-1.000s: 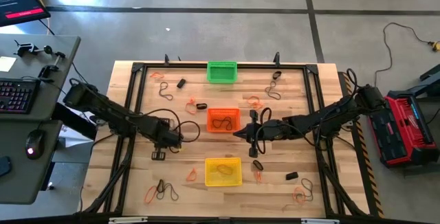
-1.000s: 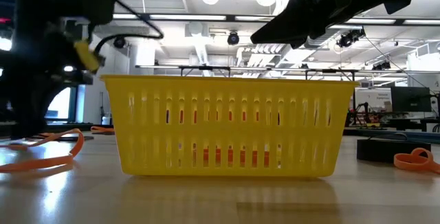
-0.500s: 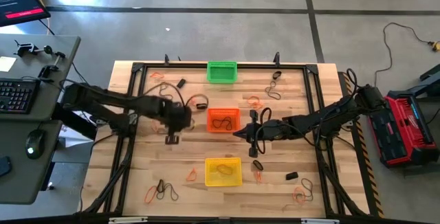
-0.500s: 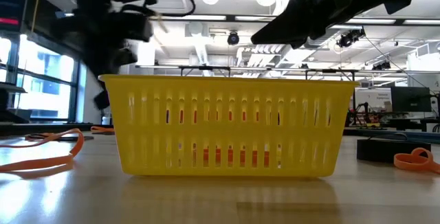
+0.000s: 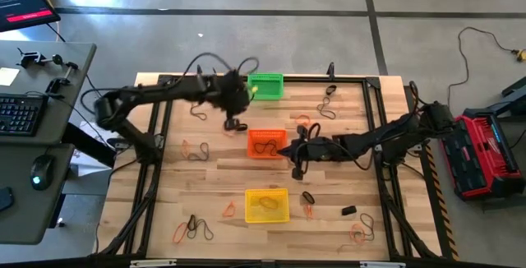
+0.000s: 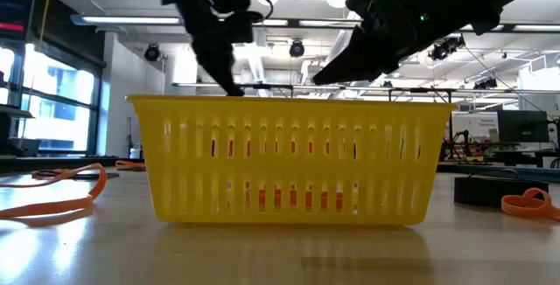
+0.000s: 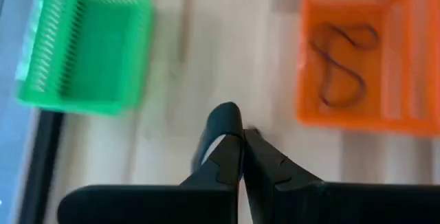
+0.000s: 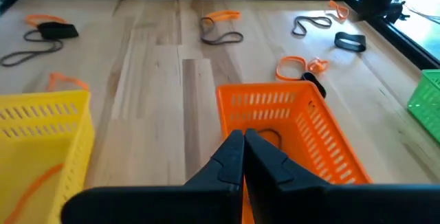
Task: Sort rubber bands into baskets
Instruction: Put the black rubber band into the green bin
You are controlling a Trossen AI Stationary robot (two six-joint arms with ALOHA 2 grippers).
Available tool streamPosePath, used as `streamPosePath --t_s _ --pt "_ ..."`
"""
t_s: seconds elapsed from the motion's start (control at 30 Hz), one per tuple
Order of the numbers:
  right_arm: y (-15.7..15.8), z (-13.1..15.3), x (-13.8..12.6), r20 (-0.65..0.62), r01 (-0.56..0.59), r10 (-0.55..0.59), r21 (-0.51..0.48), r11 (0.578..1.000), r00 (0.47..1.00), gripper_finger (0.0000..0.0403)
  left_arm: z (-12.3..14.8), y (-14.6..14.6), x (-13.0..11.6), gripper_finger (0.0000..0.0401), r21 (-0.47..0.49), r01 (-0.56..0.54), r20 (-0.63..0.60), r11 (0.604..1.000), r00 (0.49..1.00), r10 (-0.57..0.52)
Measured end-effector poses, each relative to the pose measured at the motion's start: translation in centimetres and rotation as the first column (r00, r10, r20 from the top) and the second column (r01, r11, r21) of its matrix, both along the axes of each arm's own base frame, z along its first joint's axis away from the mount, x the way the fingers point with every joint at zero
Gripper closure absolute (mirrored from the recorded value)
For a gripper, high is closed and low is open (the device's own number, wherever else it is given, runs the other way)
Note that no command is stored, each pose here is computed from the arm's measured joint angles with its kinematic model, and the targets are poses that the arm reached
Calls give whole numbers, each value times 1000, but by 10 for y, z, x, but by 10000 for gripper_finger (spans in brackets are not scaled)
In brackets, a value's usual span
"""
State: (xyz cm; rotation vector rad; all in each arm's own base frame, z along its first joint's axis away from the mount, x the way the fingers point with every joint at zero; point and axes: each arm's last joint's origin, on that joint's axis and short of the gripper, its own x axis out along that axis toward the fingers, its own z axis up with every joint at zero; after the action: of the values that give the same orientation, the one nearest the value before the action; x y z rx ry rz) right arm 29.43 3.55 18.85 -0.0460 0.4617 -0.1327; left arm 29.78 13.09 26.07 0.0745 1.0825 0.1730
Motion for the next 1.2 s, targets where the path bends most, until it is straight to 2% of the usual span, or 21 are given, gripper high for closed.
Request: streamPosePath --t_s 0.2,0.33,0.57,0.7,0.9,1.2 --pt "-25 -1 2 -14 -13 13 -7 1000 1000 403 7 47 29 401 -32 -26 -16 999 1000 26" --pt "-48 -1 3 -18 -29 29 9 1000 999 403 8 71 49 401 -12 -45 14 999 999 45" --pt "-77 -1 0 -14 -62 62 34 998 998 403 -14 111 79 401 -15 -79 10 997 997 79" --pt "-79 0 0 -6 -51 51 29 998 999 403 -30 131 84 401 -8 -81 -15 997 997 81" --pt "-75 2 2 18 -66 66 19 998 998 403 -52 155 76 401 -19 -111 -51 994 993 110" --pt "-66 1 2 2 -96 96 21 995 995 403 -83 169 74 401 -54 -95 -105 994 990 89"
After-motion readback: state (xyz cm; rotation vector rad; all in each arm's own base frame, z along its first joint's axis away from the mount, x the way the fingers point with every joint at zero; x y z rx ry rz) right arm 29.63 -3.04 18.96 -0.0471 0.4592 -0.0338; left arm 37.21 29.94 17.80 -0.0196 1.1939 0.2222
